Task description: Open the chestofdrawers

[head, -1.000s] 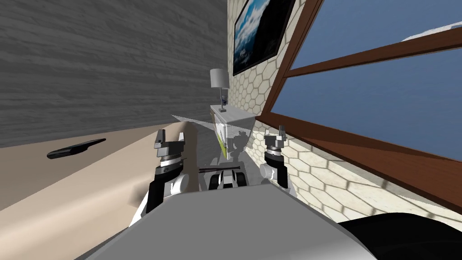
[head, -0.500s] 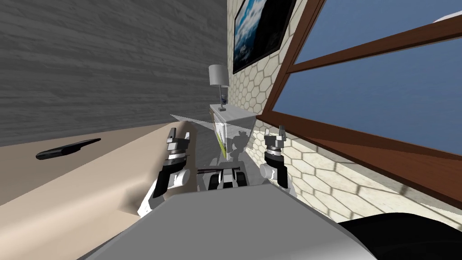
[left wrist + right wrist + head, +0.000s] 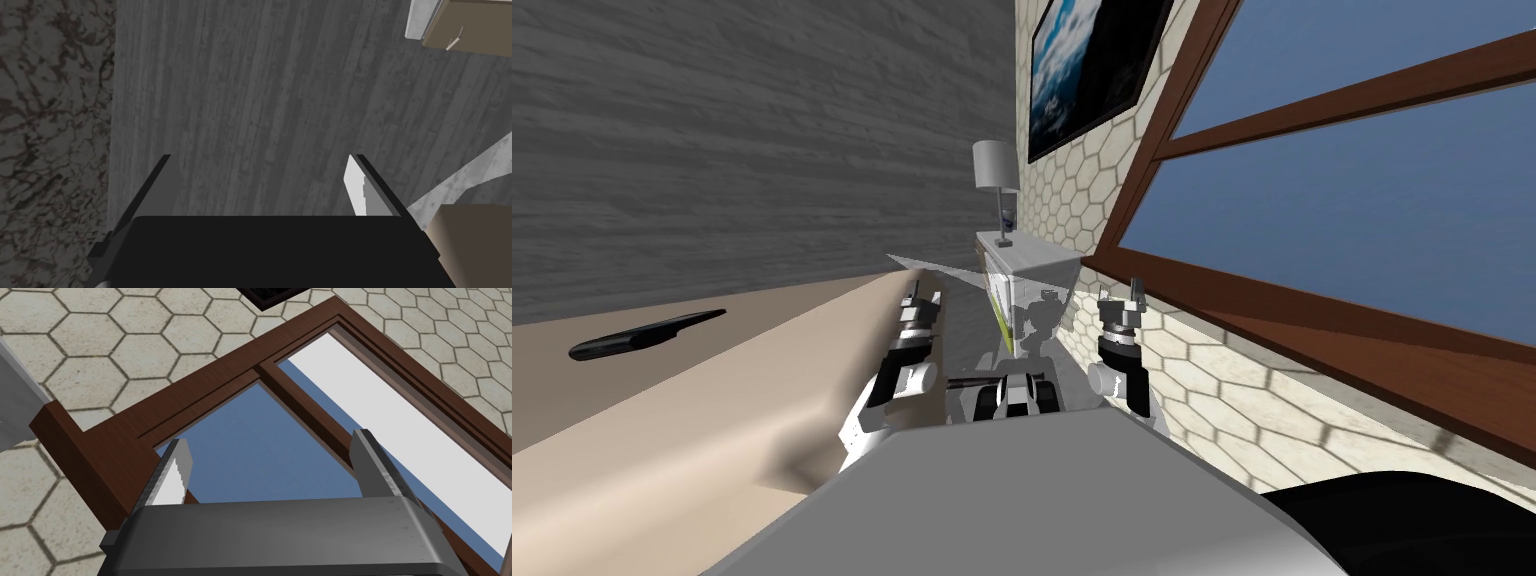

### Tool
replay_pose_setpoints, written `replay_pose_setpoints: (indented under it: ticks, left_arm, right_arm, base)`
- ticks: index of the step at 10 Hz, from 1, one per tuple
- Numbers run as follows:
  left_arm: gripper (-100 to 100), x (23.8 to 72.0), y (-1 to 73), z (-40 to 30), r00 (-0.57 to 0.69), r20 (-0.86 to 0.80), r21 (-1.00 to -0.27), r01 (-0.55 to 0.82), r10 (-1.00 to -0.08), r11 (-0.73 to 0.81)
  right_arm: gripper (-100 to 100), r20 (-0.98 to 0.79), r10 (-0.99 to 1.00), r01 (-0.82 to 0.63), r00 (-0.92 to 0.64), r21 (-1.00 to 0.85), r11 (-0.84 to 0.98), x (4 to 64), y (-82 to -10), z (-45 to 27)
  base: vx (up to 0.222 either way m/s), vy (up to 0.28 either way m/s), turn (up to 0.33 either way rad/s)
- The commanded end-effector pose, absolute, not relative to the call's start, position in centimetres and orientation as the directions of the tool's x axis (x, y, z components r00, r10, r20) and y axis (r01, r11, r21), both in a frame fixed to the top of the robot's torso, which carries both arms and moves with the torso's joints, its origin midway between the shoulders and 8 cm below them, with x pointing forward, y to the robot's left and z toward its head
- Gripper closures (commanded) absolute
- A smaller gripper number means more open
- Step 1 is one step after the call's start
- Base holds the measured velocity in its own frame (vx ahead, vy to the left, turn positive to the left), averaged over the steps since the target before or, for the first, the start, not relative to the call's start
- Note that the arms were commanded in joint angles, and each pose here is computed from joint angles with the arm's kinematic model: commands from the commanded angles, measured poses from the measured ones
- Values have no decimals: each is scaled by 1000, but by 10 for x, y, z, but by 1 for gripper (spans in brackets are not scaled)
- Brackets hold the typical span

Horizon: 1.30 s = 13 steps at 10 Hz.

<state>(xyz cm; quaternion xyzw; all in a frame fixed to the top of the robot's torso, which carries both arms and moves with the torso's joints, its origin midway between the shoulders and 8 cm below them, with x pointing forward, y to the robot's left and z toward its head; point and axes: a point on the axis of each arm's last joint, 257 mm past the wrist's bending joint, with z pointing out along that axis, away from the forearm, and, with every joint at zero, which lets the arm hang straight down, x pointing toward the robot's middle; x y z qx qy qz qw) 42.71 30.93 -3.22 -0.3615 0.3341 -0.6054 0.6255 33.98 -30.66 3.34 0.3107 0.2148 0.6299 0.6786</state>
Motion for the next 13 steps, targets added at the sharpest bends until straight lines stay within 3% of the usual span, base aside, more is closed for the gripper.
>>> replay_pose_setpoints:
  ticks: [1, 13]
  left_arm:
    - [-100, 447, 313, -42, 43, 13, -877, 481, -999, 9]
    - [-100, 558, 340, -81, 63, -36, -966, 254, -997, 51]
  right_arm:
    - [0, 100, 988, -721, 114, 692, 13, 340, -307, 33]
    - [0, 100, 988, -721, 114, 692, 13, 340, -307, 33]
  base:
    - [36, -7, -1]
    - [50, -13, 3]
